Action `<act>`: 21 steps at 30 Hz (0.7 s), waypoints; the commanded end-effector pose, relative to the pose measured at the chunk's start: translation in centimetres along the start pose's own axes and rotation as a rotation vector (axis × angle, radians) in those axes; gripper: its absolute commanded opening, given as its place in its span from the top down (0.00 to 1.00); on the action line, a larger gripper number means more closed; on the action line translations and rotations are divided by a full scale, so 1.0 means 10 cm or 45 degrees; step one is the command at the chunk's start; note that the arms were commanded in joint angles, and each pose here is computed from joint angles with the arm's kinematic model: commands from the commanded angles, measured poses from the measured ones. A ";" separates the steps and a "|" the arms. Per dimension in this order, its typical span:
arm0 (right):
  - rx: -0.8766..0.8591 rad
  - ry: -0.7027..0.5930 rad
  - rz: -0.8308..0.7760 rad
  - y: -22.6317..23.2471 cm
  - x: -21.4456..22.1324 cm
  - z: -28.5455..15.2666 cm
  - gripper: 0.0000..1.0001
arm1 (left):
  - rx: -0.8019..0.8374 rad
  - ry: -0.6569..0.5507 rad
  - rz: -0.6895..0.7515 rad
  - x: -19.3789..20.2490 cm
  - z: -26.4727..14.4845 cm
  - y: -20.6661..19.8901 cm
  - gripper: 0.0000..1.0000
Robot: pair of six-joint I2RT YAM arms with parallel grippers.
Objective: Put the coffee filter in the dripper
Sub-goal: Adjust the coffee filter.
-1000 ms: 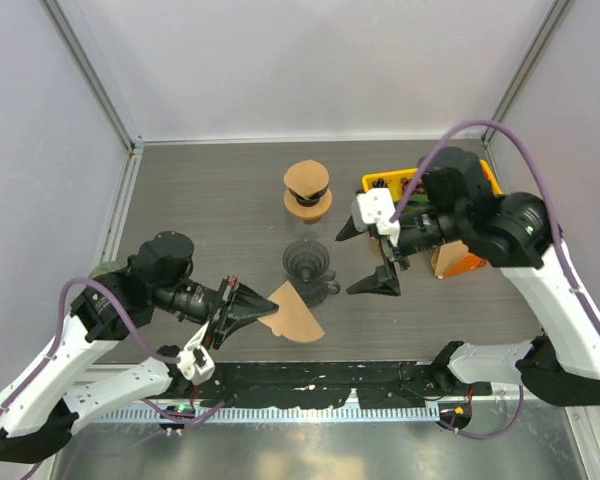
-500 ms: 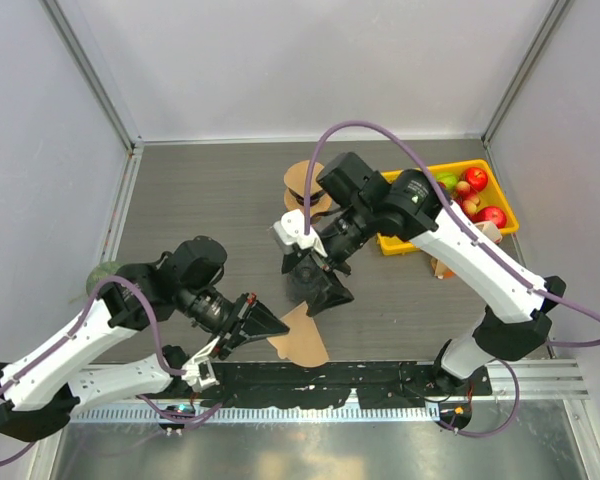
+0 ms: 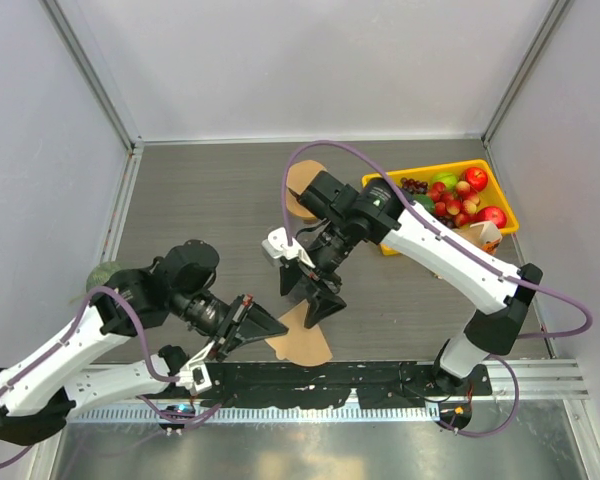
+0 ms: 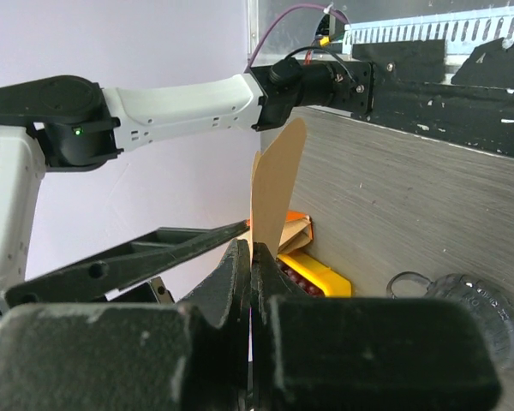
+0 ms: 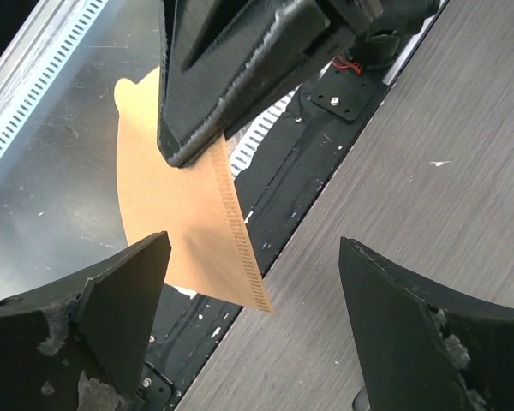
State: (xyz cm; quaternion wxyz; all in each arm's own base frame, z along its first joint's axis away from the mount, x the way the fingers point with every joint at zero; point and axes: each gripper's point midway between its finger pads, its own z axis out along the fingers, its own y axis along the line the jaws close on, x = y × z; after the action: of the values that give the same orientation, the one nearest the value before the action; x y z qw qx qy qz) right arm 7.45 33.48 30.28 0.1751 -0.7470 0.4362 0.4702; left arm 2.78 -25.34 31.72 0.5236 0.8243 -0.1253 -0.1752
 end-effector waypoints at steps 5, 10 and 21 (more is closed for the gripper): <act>-0.207 0.046 0.222 0.49 0.18 0.06 0.35 | -0.028 0.025 0.539 -0.06 -0.02 0.19 1.00; -0.195 0.069 0.245 0.50 0.19 0.05 0.63 | -0.019 0.065 0.533 -0.03 -0.03 0.12 1.00; -0.056 0.050 0.258 0.46 0.16 -0.21 0.95 | -0.057 0.299 0.309 0.16 -0.22 0.05 0.23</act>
State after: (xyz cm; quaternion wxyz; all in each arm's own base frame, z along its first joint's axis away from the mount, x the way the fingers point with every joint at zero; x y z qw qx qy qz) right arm 6.60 32.96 28.80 0.1419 -0.7395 0.4532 0.4771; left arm 3.46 -24.18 30.60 0.5422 0.8227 -0.1347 -0.1052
